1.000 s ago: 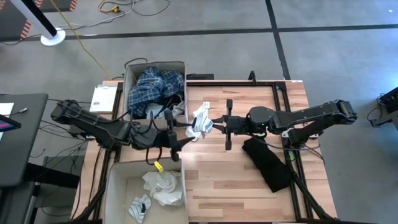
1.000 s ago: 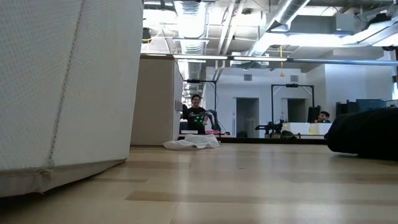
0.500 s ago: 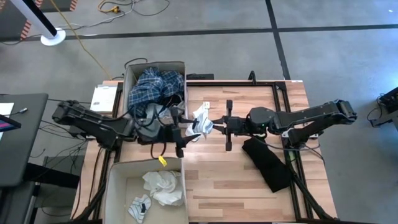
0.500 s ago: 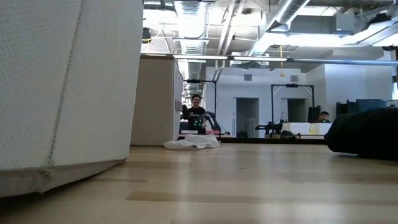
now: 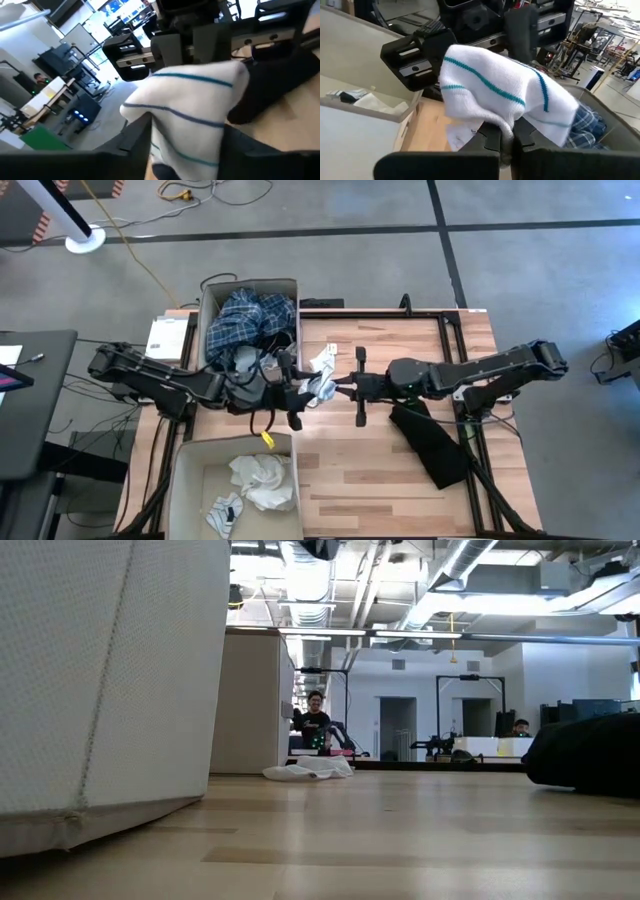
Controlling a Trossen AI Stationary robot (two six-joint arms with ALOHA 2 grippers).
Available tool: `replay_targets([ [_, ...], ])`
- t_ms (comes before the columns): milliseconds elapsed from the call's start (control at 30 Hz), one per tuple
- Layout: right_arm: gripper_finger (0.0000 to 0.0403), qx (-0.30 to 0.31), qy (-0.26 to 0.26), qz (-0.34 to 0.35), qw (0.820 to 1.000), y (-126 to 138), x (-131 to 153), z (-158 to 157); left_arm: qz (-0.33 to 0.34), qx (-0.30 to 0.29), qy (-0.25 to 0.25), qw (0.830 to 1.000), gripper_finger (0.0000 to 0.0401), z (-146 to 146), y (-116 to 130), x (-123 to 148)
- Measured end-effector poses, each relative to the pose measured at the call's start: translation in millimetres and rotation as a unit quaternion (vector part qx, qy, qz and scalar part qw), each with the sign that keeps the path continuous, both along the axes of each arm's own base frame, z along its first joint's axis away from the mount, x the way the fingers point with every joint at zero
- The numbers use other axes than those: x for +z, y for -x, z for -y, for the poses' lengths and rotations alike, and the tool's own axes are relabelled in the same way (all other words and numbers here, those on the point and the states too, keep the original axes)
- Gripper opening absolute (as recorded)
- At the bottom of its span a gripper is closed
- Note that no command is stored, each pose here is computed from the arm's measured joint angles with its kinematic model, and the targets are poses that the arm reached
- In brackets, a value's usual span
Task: Sort clothes
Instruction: Put the white striped sock into the bottom light brown laundry organizer
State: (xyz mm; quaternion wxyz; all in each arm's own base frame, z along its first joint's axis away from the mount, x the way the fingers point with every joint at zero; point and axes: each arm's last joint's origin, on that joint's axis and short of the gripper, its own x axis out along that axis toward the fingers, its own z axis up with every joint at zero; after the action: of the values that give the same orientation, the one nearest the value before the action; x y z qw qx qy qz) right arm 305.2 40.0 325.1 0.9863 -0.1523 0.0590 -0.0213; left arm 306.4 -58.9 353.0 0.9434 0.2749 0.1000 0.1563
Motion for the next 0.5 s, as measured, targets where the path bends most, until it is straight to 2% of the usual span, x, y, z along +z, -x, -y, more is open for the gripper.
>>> replay_targets([
  [233,0.0016,-0.001,0.003,-0.016,1.0,0.6,-3.1,-1.5,-0.043,0.0,-0.036,0.998,0.0019,-0.4,1.4,-6.0],
  [400,0.0021,-0.002,-0.003,-0.042,0.999,1.5,-8.3,-1.4,-0.067,0.013,-0.059,0.996,0.0006,-0.7,7.3,-2.4],
  [500,0.0043,-0.005,-0.005,-0.046,0.999,1.8,-8.7,-1.1,-0.08,0.021,-0.064,0.995,0.0004,-2.9,14.2,6.1],
])
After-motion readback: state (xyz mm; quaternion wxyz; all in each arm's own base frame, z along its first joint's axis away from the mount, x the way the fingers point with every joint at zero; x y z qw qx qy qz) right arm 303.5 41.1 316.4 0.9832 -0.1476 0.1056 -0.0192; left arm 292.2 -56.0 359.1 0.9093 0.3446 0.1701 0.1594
